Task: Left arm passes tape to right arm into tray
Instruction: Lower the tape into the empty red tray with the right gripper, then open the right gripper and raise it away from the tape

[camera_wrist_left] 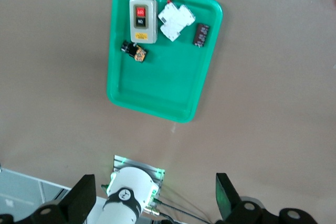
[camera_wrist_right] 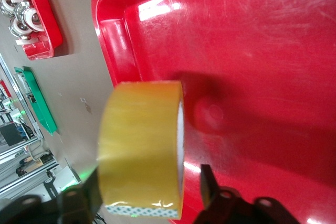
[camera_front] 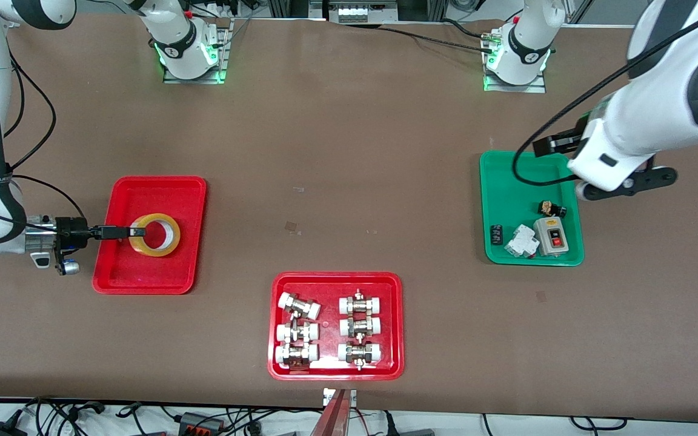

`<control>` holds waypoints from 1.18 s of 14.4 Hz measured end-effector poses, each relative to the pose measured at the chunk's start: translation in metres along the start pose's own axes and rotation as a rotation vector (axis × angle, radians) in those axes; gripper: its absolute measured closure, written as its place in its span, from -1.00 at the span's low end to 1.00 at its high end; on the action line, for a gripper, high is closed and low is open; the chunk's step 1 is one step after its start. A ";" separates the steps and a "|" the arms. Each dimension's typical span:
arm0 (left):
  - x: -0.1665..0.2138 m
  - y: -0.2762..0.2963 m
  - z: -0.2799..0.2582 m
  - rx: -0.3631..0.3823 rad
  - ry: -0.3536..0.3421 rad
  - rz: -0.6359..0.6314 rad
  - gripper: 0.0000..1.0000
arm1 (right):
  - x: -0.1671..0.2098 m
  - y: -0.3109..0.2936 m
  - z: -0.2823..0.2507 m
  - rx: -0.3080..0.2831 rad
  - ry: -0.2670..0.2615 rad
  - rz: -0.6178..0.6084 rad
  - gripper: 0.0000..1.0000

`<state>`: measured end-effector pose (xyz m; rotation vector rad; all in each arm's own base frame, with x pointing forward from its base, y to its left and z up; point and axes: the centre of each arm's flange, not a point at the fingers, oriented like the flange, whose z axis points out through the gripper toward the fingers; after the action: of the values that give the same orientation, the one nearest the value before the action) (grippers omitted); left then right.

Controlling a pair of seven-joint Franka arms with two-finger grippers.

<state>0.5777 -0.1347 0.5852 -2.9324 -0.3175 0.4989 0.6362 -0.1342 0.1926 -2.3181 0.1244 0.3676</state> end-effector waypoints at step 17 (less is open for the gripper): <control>-0.009 -0.059 0.015 -0.010 0.039 0.089 -1.00 | 0.010 -0.119 0.009 -0.646 -0.037 -0.038 -1.00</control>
<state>0.5533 -0.0780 0.5843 -2.9722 -0.1859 0.4522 0.6679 -0.0444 0.2660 -2.9410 -0.0705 0.4837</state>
